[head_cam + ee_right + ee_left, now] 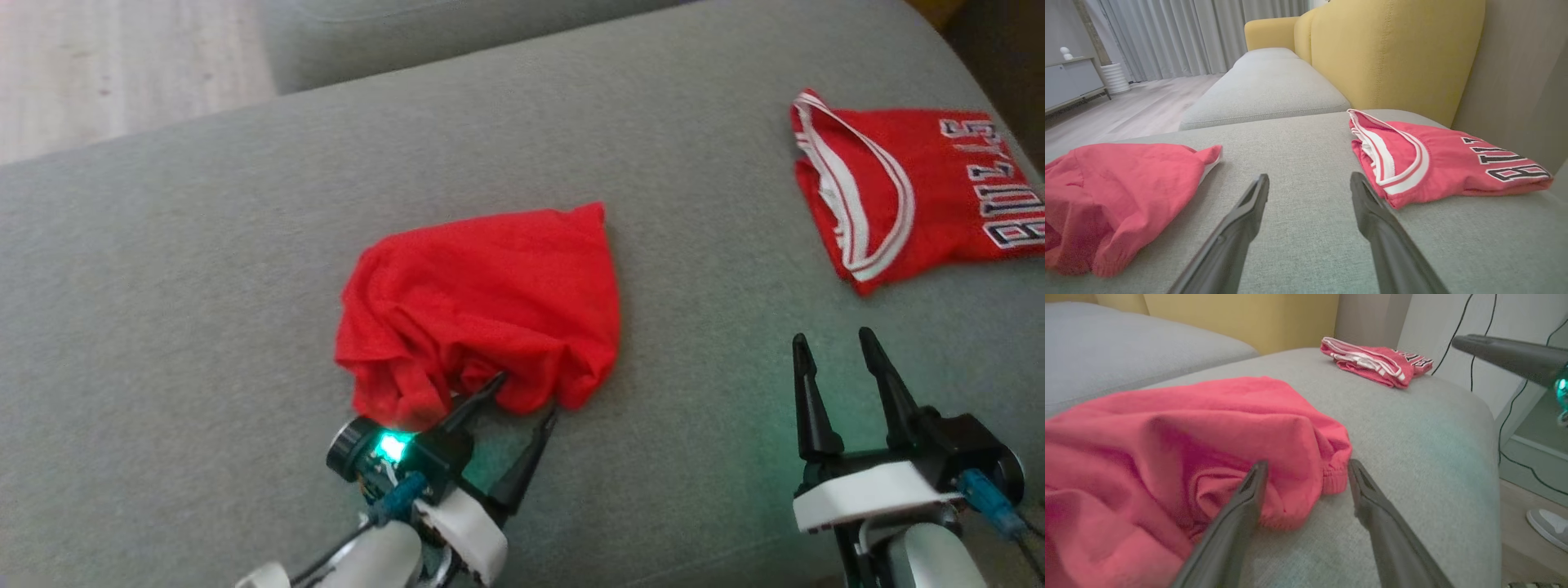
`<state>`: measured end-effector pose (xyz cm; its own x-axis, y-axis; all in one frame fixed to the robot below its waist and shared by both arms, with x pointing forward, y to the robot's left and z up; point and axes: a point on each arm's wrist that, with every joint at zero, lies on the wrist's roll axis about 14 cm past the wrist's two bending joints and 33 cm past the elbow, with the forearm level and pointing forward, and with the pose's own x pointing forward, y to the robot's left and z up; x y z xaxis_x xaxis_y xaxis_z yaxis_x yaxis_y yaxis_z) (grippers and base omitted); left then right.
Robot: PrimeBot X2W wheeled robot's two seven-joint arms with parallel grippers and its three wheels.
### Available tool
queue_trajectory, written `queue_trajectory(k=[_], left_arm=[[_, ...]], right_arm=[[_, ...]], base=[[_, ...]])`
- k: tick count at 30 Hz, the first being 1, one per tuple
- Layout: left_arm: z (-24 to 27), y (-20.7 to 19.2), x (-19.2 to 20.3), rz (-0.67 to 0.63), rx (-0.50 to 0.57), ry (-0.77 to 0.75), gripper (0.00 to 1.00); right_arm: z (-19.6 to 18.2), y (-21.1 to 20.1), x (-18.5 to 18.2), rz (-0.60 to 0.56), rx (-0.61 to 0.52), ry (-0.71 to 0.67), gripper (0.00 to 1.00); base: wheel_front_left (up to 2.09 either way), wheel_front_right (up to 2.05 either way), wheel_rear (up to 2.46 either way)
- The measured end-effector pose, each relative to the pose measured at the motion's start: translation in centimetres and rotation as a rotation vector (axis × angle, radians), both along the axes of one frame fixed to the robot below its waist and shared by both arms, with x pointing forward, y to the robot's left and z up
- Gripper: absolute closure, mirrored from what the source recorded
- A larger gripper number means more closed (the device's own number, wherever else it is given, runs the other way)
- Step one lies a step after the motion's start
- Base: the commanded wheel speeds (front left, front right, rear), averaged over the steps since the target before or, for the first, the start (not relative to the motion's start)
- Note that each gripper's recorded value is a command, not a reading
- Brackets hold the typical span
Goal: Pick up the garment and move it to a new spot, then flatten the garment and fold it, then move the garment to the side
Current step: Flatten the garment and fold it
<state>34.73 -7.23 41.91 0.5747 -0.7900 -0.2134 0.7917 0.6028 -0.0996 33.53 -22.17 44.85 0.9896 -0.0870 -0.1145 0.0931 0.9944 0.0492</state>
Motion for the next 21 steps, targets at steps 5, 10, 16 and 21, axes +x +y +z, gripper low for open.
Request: queue_trajectory(k=[5,10,16,21], left_arm=[[-2.5,-0.2,0.7,-0.017,0.081,0.046,0.00],[-4.3,0.1,1.3,-0.022,0.157,0.087,1.00],[-2.1,-0.7,2.1,0.014,0.062,0.109,1.00],[3.8,-3.3,2.0,0.002,-0.156,0.144,1.00]], right_arm=[[-0.4,-1.0,-0.7,-0.036,0.000,0.016,0.00],[-0.5,-1.2,-0.9,-0.045,-0.001,0.022,0.00],[0.0,-1.4,-1.0,-0.053,0.007,0.002,0.00],[0.3,-0.8,-0.7,-0.031,0.013,-0.011,0.00]], base=[[0.00,0.00,0.00],[0.00,0.00,0.00],[0.00,0.00,0.00],[0.00,0.00,0.00]])
